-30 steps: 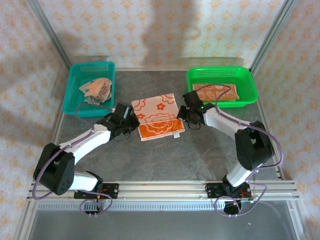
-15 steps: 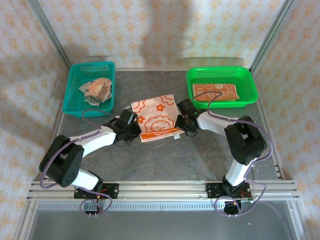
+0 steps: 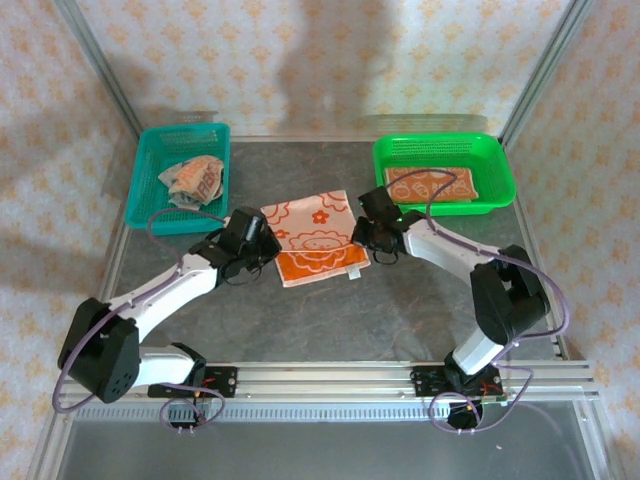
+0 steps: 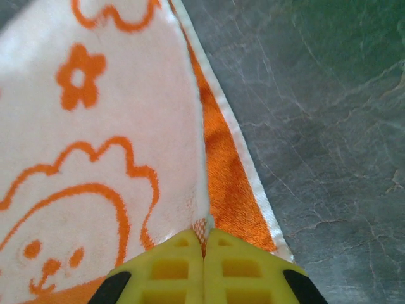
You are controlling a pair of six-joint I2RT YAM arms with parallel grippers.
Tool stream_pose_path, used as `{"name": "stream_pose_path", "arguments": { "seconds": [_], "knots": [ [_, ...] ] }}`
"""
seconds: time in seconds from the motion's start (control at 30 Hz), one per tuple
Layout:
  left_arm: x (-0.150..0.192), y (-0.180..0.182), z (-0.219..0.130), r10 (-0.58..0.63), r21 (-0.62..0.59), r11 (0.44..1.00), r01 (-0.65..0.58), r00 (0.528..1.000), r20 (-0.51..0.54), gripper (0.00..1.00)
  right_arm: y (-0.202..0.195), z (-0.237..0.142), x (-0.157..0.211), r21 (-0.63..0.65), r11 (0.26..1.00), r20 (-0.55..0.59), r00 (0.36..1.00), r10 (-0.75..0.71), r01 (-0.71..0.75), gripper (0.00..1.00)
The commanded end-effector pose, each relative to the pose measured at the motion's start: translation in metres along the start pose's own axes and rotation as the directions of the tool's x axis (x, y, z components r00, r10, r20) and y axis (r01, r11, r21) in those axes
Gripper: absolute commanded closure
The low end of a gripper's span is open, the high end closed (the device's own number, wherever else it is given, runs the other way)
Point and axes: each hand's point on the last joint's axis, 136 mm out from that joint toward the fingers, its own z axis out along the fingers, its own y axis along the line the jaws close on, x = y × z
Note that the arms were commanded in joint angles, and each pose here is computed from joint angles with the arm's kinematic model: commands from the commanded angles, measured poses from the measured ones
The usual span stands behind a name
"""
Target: Fold and stack the towels
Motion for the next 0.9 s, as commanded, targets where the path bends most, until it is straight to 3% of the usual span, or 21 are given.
{"name": "stream_pose_path", "arguments": {
  "seconds": [0.0,0.37,0.87],
  "knots": [
    [-0.005,0.0,-0.014,0.002,-0.023,1.0,-0.001,1.0,0.028,1.0,-0.001,-0.019,-0.011,0.024,1.0,0.048,0.999,-0.01,0.009,1.0],
    [-0.004,-0.002,-0.023,-0.008,-0.004,1.0,0.008,0.999,0.038,1.0,-0.001,-0.033,-0.015,0.017,1.0,0.077,0.997,-0.003,0.002,1.0],
    [0.045,0.038,0.016,-0.044,-0.082,0.996,0.039,0.997,-0.062,1.0,-0.028,0.006,0.024,0.058,0.998,-0.019,0.999,0.032,-0.031,1.0]
  ]
}}
